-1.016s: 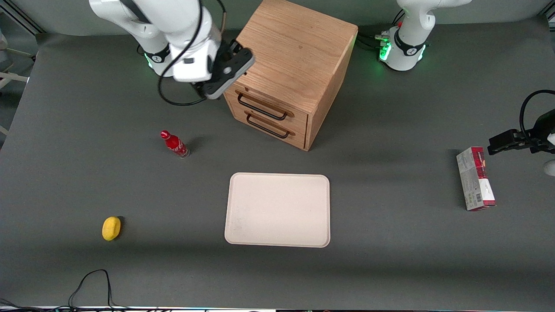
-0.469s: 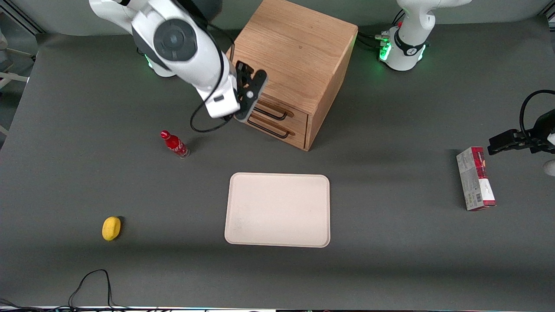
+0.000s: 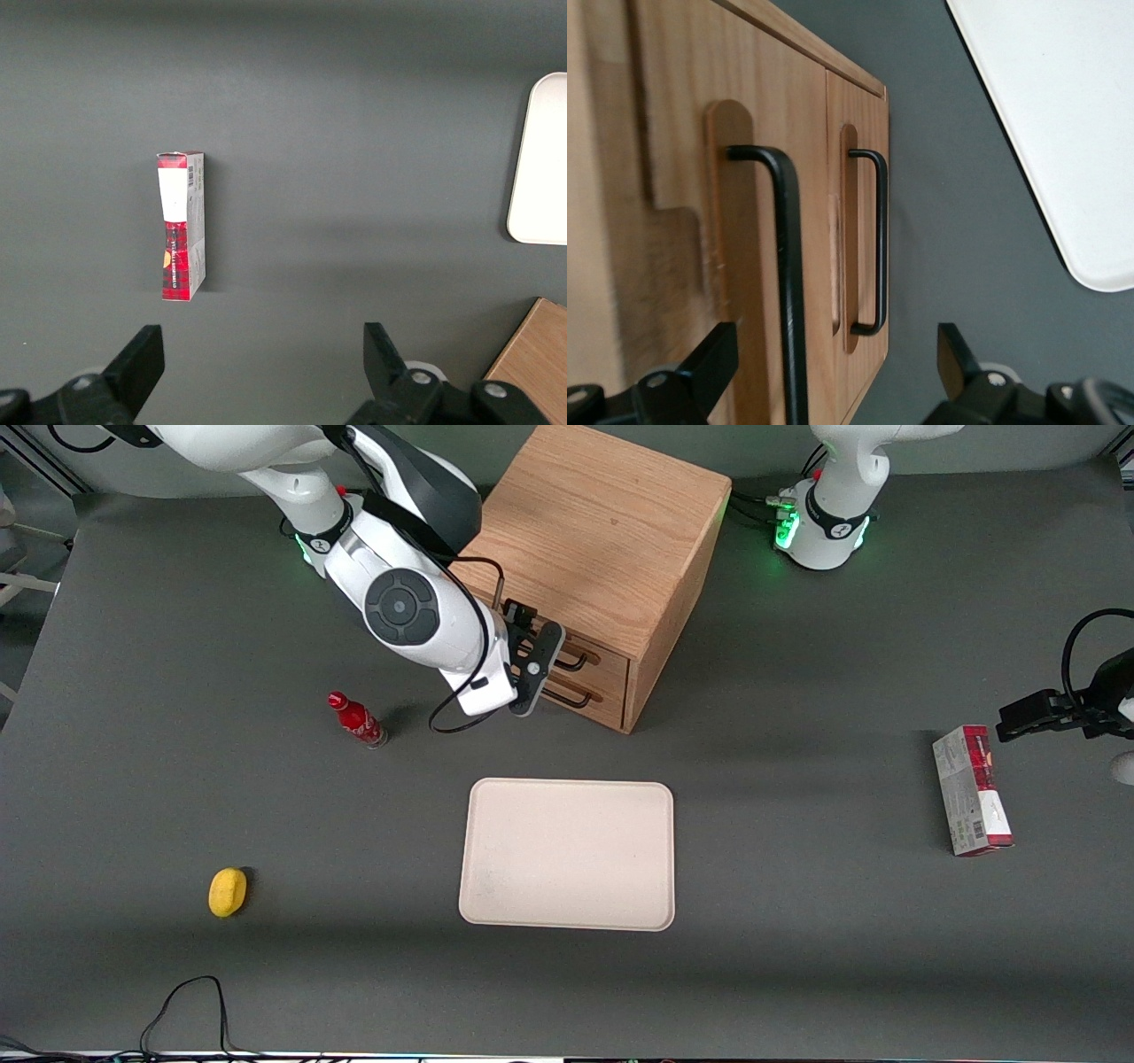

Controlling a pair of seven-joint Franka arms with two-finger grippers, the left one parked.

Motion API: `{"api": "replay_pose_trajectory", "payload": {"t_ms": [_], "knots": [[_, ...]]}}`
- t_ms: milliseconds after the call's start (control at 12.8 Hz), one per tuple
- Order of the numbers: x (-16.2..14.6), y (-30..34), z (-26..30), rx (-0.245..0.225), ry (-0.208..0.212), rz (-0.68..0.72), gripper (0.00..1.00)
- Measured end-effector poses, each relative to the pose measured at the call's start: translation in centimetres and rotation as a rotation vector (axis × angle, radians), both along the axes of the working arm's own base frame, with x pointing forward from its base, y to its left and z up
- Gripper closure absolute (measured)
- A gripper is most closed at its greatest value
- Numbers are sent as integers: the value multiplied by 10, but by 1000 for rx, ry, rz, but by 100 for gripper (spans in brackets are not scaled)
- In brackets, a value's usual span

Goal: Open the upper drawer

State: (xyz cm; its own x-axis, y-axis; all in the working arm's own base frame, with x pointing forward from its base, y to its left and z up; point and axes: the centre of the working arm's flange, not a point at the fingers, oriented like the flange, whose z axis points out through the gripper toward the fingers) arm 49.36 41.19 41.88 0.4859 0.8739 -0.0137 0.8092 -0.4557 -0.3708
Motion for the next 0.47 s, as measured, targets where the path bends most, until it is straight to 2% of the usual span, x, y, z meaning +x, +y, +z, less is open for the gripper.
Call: {"api": "replay_pose_trajectory", "payload": {"t_ms": [312,469], "knots": [[-6,3,-23,5,-24,-4,0],[-5,1,-26,-12,-44,8,0]]}}
